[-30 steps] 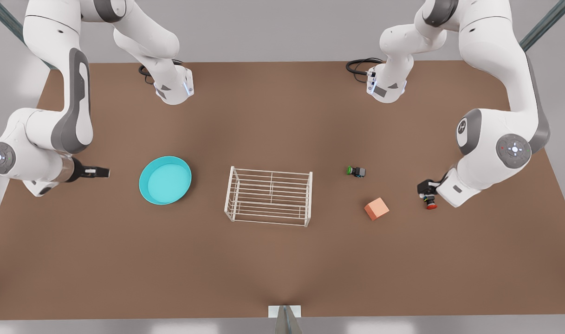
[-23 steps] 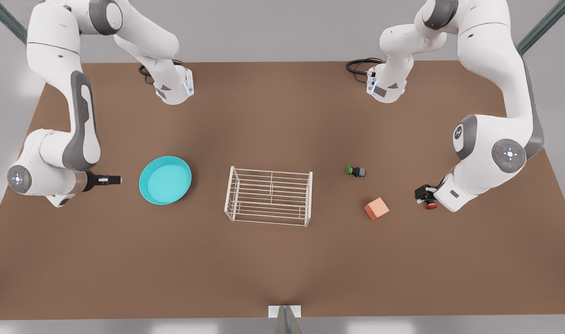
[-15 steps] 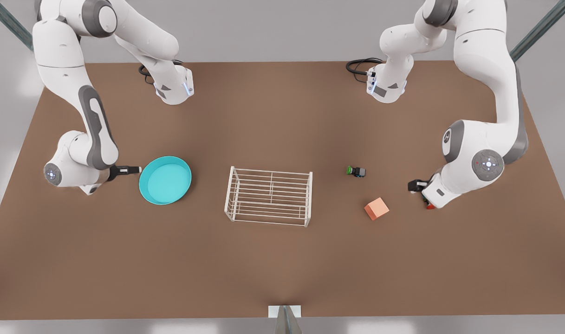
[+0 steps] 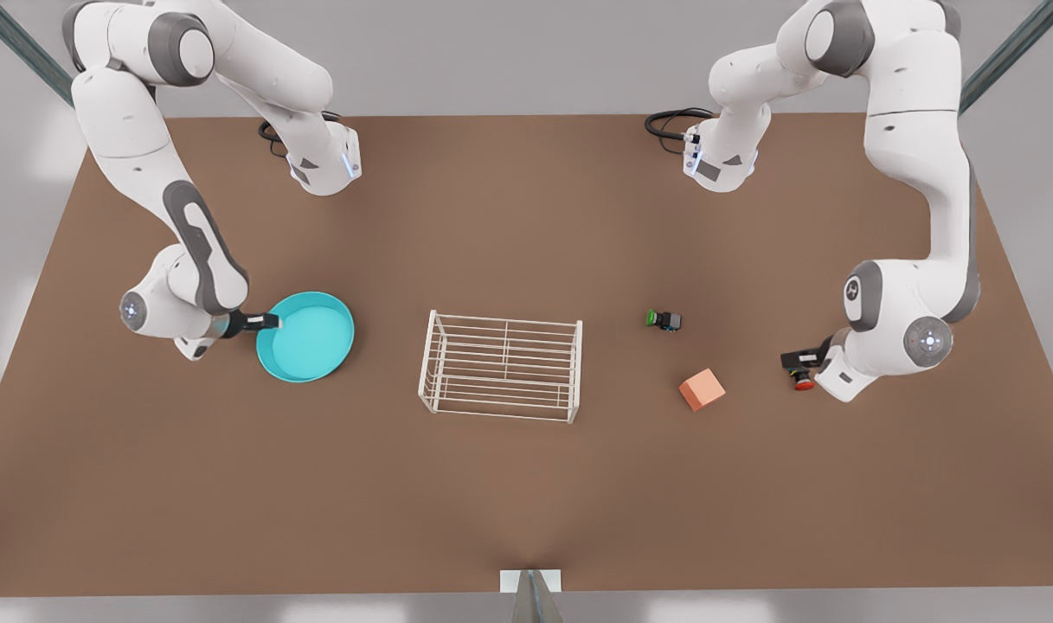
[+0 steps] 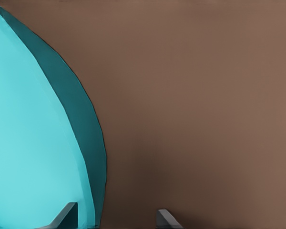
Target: Place the plate on the shelf with right arm and place the red button switch in the plate with left arm
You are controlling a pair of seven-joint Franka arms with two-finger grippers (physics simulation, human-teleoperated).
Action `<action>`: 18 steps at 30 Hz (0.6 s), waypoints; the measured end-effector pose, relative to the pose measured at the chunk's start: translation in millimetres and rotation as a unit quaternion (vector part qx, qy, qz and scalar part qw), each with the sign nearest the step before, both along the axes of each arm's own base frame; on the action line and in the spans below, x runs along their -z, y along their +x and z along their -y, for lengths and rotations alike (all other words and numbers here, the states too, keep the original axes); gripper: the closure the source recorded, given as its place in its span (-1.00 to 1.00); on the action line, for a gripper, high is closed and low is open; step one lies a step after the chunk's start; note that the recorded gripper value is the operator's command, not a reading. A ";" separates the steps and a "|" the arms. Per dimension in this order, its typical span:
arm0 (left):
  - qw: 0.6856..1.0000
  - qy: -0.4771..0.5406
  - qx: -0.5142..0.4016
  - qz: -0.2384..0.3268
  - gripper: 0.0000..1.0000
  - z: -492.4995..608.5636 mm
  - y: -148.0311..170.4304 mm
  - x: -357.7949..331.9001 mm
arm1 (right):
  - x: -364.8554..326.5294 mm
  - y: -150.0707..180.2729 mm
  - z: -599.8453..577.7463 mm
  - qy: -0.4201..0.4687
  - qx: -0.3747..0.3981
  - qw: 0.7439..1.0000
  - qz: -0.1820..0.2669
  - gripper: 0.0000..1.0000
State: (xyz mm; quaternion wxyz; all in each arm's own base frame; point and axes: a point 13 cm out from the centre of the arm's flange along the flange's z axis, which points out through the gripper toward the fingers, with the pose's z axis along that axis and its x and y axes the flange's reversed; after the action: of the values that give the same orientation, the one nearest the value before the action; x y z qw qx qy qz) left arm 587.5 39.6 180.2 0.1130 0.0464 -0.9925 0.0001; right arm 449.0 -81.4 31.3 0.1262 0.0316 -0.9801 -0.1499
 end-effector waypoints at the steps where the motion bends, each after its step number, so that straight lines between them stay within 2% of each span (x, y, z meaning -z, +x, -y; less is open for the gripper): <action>1: 1.000 0.000 -0.001 0.005 -1.00 -1.7 0.6 6.8 | -3.1 2.2 0.3 0.002 -0.004 1.000 0.005 0.27; 2: 1.000 0.000 -0.001 0.010 -1.00 -3.9 2.5 13.3 | -6.2 4.3 0.1 0.003 -0.009 1.000 0.010 0.38; 6: 0.999 0.015 0.016 0.034 -1.00 -15.2 14.3 23.4 | -13.8 8.5 1.5 0.003 -0.027 0.999 0.019 0.59; 9: 0.998 0.026 0.033 0.041 -1.00 -20.9 19.7 34.8 | -17.6 11.3 2.7 0.002 -0.036 0.999 0.023 0.61; 11: 0.997 0.036 0.047 0.044 -1.00 -25.6 21.9 44.5 | -35.5 24.9 1.5 0.000 -0.044 0.998 0.035 0.61; 15: 0.996 0.045 0.062 0.045 -1.00 -32.5 21.3 56.1 | -90.8 62.5 -13.9 0.002 -0.067 0.996 0.059 0.61; 18: 0.996 0.050 0.067 0.037 -1.00 -42.8 7.5 68.9 | -141.0 95.4 -19.9 0.006 -0.078 0.995 0.068 0.61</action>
State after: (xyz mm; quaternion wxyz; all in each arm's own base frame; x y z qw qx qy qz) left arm 595.0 82.4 111.2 0.0731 -0.0145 -0.9957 -0.0554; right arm 544.4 -61.5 172.3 0.0700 0.1190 -0.9801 -0.1430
